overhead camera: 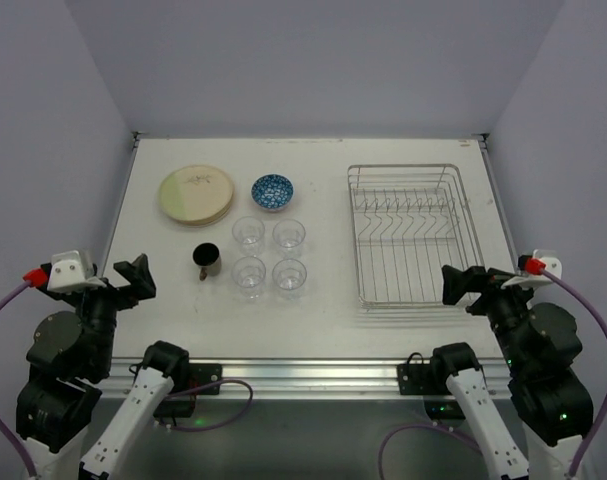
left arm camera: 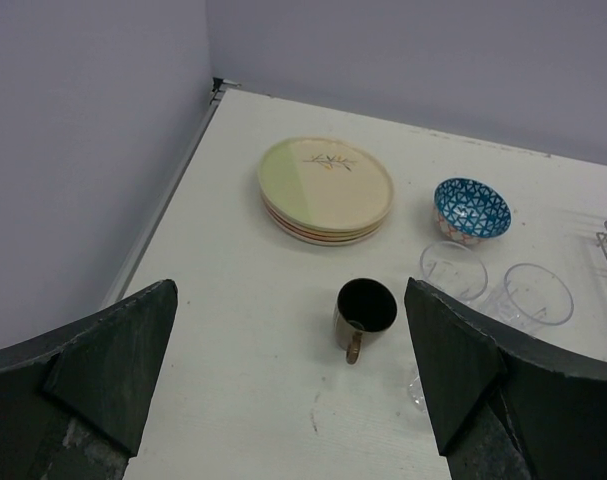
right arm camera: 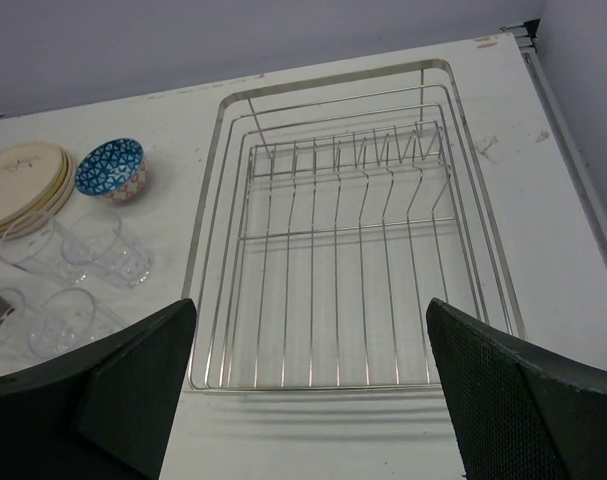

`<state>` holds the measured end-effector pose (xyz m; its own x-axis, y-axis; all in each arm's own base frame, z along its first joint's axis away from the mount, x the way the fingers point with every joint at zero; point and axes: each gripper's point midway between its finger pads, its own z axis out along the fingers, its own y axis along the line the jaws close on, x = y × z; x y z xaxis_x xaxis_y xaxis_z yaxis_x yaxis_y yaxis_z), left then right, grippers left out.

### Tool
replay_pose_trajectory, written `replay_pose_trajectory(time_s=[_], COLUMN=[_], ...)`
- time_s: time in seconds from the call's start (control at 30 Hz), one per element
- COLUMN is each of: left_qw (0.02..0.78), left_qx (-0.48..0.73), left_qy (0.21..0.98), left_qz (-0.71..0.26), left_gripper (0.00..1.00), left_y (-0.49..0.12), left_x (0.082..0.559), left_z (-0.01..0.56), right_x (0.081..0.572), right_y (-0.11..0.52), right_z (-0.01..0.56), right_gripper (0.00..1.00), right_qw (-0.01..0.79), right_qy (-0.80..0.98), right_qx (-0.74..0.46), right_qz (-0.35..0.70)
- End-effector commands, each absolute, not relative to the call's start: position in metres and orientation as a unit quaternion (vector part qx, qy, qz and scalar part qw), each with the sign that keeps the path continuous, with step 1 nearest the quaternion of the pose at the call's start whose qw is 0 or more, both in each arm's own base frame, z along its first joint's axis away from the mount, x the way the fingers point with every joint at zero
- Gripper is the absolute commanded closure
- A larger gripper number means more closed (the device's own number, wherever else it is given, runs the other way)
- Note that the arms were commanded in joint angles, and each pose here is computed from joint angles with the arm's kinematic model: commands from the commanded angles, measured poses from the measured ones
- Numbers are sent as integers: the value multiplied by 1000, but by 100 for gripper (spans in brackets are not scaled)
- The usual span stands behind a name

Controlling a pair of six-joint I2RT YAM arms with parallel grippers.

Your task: Unload the mixed dishes from the dish rack

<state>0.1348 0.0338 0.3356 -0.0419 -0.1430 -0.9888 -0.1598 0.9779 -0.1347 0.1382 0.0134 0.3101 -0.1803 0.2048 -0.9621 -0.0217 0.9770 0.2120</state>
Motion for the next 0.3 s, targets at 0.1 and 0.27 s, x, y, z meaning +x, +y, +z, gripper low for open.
replay_pose_trajectory(time_s=[0.1,0.27], left_qw=[704,705], left_qx=[-102,-102], left_qy=[703,702], left_qz=[4,4], left_gripper=[0,0], left_y=[33,32], left_x=[141,143], left_z=[348,351], right_x=[151,155], right_y=[14,15], right_z=[318,314], right_gripper=[1,1], right_qw=[651,644], right_qy=[752,758], right_qx=[61,63], right_qz=[86,87])
